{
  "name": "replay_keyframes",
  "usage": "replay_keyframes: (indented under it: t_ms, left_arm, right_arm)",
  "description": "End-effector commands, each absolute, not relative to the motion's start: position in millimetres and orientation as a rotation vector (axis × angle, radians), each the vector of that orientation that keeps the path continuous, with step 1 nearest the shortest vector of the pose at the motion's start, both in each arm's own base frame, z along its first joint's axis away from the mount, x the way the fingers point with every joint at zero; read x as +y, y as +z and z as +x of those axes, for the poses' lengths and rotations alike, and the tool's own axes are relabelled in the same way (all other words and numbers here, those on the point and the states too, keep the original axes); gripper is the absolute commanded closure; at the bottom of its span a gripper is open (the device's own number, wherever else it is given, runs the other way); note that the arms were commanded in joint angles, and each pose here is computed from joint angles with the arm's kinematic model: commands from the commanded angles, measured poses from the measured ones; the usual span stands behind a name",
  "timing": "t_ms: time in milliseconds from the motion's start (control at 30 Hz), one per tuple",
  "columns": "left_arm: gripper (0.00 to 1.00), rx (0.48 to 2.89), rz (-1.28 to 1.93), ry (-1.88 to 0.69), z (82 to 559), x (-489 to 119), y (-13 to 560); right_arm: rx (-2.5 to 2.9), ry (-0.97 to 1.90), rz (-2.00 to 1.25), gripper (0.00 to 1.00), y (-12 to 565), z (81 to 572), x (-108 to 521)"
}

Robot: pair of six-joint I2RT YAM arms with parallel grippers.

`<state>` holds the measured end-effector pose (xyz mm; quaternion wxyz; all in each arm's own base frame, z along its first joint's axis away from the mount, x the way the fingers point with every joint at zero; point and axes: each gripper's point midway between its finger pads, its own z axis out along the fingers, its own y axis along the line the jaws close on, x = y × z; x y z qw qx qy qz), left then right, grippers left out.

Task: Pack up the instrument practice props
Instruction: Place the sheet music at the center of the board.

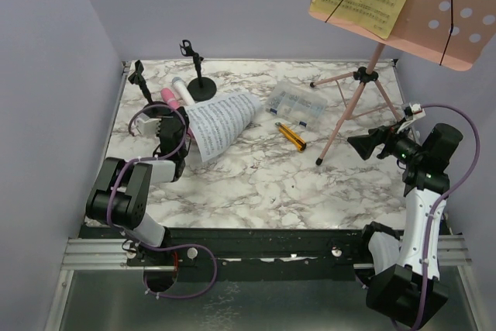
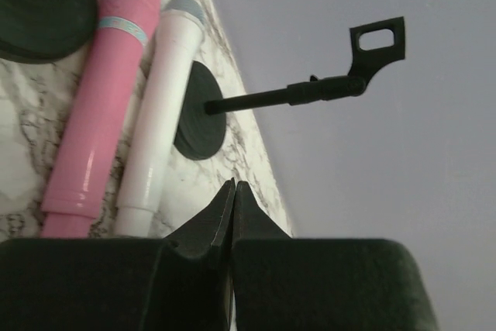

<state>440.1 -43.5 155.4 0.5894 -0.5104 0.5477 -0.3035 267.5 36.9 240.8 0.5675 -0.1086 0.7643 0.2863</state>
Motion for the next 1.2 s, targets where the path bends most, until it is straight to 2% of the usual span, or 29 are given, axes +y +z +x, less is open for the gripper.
replay_keyframes:
  t_ms: [0,533,767,1167]
  left_arm:
    - [1.00,1.217,-1.249,-0.522,424.1,-7.1,142.7]
    - [1.00,1.282,-1.298,-0.273,366.8,39.8,97.6]
    - [1.00,1.310,-1.274,-0.181,349.8,60.1,96.7]
    - [1.00,1.464,-1.259,-0.421,395.7,6.6,80.1]
  right_arm:
    - [1.778,0.646,-0.288,0.00,239.9,265.8,36.6]
    - [1.770,0.655,-0.302,0.00,241.3,263.1,39.5]
    - [1.768,0.653,-0.303,0.00,241.9,261.9,39.9]
    - [1.765,0.651,-0.307,0.00,242.6,261.5,40.2]
